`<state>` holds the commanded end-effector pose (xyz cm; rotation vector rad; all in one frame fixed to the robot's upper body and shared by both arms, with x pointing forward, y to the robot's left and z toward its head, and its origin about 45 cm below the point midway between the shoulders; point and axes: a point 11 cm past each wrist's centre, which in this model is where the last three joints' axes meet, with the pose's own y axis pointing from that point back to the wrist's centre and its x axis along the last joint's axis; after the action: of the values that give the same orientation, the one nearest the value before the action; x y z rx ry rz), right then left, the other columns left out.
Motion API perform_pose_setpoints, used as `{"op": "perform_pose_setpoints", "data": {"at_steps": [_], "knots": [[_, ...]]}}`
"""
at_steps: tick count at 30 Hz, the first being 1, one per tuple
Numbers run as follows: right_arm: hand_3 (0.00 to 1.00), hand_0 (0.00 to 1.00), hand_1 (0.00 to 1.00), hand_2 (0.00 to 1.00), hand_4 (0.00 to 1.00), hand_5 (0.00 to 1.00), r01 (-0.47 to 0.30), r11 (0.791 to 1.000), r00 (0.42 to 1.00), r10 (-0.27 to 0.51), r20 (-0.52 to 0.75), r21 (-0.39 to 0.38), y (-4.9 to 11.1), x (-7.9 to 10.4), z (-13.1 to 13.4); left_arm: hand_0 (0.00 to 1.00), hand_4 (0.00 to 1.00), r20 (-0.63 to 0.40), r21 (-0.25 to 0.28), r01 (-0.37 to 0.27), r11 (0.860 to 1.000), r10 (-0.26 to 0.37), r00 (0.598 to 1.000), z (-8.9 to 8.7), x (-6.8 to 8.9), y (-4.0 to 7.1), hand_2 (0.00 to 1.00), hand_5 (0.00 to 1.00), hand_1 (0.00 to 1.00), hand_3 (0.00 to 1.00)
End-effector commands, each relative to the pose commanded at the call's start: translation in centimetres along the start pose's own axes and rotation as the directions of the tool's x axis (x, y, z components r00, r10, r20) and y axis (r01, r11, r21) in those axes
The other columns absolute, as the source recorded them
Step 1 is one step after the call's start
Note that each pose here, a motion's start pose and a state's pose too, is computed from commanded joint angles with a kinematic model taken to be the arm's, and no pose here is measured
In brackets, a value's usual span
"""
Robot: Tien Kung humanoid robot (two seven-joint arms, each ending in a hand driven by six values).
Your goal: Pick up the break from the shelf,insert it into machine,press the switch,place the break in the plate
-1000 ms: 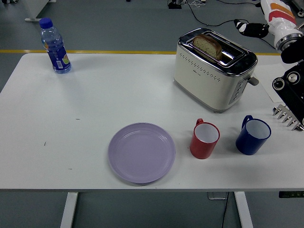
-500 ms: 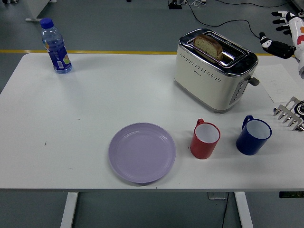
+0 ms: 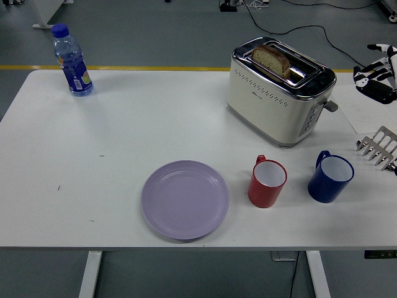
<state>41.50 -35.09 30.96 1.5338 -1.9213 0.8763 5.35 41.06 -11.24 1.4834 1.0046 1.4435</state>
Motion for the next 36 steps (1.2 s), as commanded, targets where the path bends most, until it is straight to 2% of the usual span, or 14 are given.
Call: {"op": "perform_pose_setpoints", "data": {"at_steps": [4,5,11,12,17,18,23,24,29,30,36], "knots": [[0.778,0.288,0.29,0.37,0.58,0.386,0.017,1.0,1.0,-0.017,-0.007,-0.008,0.4,-0.6,0.8,0.688,0.284,0.0,-0.001,0.001,1.0,-0.001,1.0,0.0,0.0,0.0,0.681,0.821,0.696,0.568],[0.719,0.165,0.187,0.286,0.535,0.379,0.021,1.0,1.0,-0.021,-0.012,-0.006,0.5,-0.8,1.1,0.687,0.283,0.0,-0.001,0.001,1.0,-0.001,1.0,0.0,0.0,0.0,0.681,0.821,0.695,0.567],[0.719,0.165,0.187,0.286,0.535,0.379,0.046,0.999,0.998,-0.046,-0.043,0.001,1.0,-1.9,2.3,0.687,0.283,0.001,-0.001,0.002,1.0,-0.002,1.0,0.0,-0.1,0.0,0.681,0.821,0.695,0.567],[0.653,0.121,0.146,0.259,0.503,0.371,0.059,0.998,0.997,-0.059,-0.049,-0.004,1.1,-2.2,2.6,0.687,0.282,0.001,-0.001,0.002,1.0,-0.002,1.0,0.0,-0.1,0.0,0.681,0.82,0.695,0.567],[0.653,0.121,0.146,0.259,0.503,0.371,0.105,0.994,0.992,-0.105,-0.071,-0.017,1.3,-3.2,3.4,0.687,0.282,0.002,-0.001,0.002,1.0,-0.002,1.0,0.1,-0.1,0.0,0.681,0.82,0.695,0.567],[0.626,0.095,0.154,0.28,0.346,0.184,0.115,0.993,0.99,-0.116,-0.08,-0.02,1.3,-3.4,3.6,0.687,0.28,0.002,-0.001,0.002,1.0,-0.002,1.0,0.1,-0.1,0.0,0.681,0.819,0.694,0.567],[0.626,0.095,0.154,0.28,0.346,0.184,0.16,0.986,0.981,-0.163,-0.107,-0.037,1.5,-4.6,4.3,0.687,0.28,0.002,-0.001,0.003,1.0,-0.003,1.0,0.1,-0.1,0.0,0.681,0.819,0.694,0.567],[0.615,0.072,0.141,0.266,0.403,0.044,0.164,0.986,0.98,-0.168,-0.109,-0.038,1.5,-4.8,4.3,0.687,0.28,0.003,-0.001,0.003,1.0,-0.003,1.0,0.1,-0.2,0.0,0.682,0.819,0.694,0.567],[0.615,0.072,0.141,0.266,0.403,0.044,0.174,0.984,0.976,-0.178,-0.124,-0.039,1.4,-5.2,4.5,0.687,0.28,0.005,-0.001,0.003,1.0,-0.003,1.0,0.1,-0.2,0.0,0.682,0.819,0.694,0.567],[0.607,0.1,0.113,0.24,0.551,0.002,0.174,0.984,0.976,-0.178,-0.125,-0.04,1.3,-5.2,4.5,0.687,0.281,0.004,-0.001,0.003,1.0,-0.003,1.0,0.1,-0.2,0.0,0.681,0.821,0.695,0.567],[0.605,0.109,0.106,0.23,0.556,0.002,0.167,0.985,0.977,-0.17,-0.126,-0.037,1.1,-5.3,4.4,0.687,0.279,0.003,-0.002,0.004,1.0,-0.004,1.0,0.2,-0.2,0.0,0.681,0.823,0.694,0.567]]}}
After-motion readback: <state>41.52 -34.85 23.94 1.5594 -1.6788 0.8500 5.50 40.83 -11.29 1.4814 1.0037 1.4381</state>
